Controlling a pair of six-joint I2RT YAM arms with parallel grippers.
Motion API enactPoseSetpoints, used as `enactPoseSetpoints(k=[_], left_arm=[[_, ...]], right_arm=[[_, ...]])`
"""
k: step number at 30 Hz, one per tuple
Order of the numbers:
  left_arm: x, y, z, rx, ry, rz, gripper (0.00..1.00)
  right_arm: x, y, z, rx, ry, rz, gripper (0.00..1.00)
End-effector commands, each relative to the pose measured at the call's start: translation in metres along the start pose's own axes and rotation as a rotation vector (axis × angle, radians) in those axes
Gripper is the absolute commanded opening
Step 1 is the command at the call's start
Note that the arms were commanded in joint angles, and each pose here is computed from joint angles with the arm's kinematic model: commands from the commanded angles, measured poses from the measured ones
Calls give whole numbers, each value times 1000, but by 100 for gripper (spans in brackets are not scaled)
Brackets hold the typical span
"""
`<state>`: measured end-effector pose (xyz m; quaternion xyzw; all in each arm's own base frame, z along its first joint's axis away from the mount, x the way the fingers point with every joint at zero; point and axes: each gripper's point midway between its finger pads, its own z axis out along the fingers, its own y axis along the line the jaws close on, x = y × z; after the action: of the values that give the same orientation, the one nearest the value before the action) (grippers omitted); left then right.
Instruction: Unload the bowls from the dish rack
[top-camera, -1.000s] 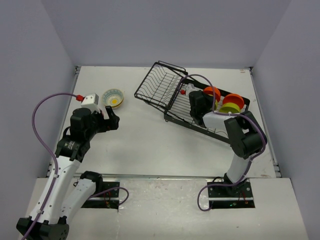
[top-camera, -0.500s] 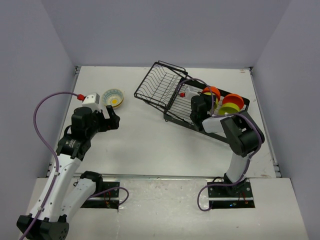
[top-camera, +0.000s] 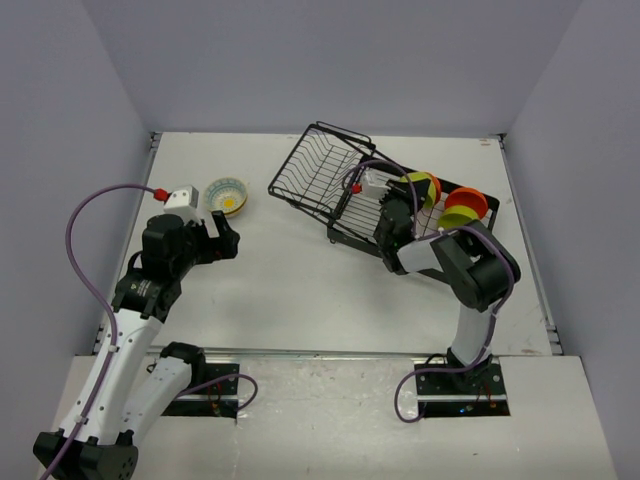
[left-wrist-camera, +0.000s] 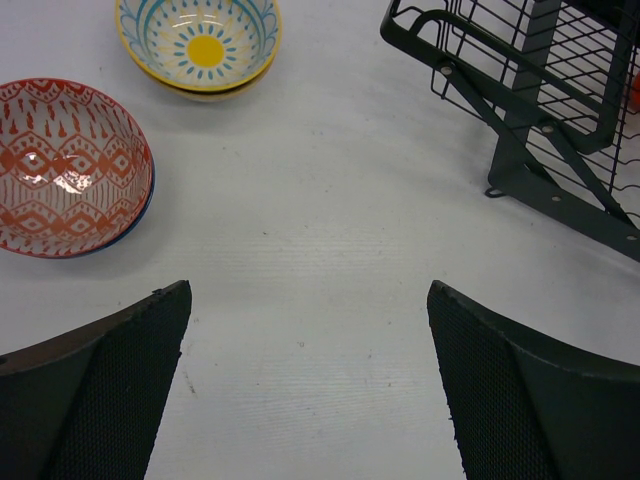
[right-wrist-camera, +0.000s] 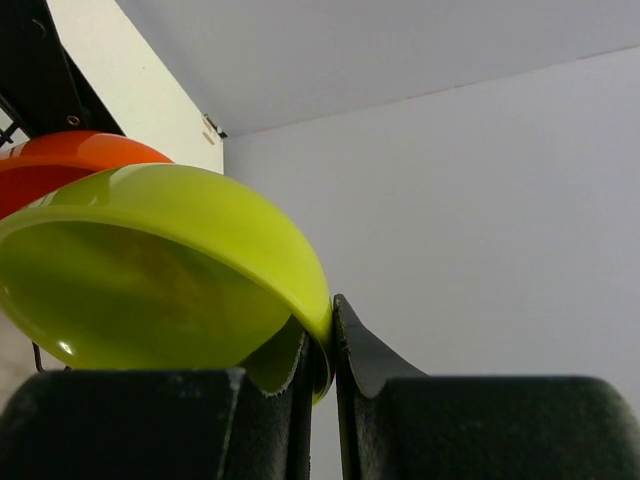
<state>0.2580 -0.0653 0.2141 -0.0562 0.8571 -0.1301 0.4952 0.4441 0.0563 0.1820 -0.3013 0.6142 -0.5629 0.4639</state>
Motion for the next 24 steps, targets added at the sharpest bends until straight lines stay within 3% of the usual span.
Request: enactPoseSetpoints(k=[1,5,7,8,12,18,23,24], left_arm=[[-11,-4,-1,15,-46,20,100],[-11,-3,0,13,-45,20,100],[-10,-4,1,14,-39,20,100],[-10,-4,1,16,-39,20,100],[-9,-7,4,33,-25,26,100],[-21,-40,-10,201,-42,3,100],[-41,-89,-13,316,-43,-47,100],[-40,-91,0,248,-41,-42,100]], right_arm=[[-4,-49,-8,116,-17,232,0],[-3,-44,-14,5,1,291,0],[-5,-58,-18,-18,8,443,0],[-1,-46,-22,-96,32,414,0],[-12,-50,-47,-314,53,750,0],[-28,-67,-105,-609,49,1134,0],[-42,-74,-152,-849,38,1310,0],[-47,-74,-159,-892,61,1367,0]])
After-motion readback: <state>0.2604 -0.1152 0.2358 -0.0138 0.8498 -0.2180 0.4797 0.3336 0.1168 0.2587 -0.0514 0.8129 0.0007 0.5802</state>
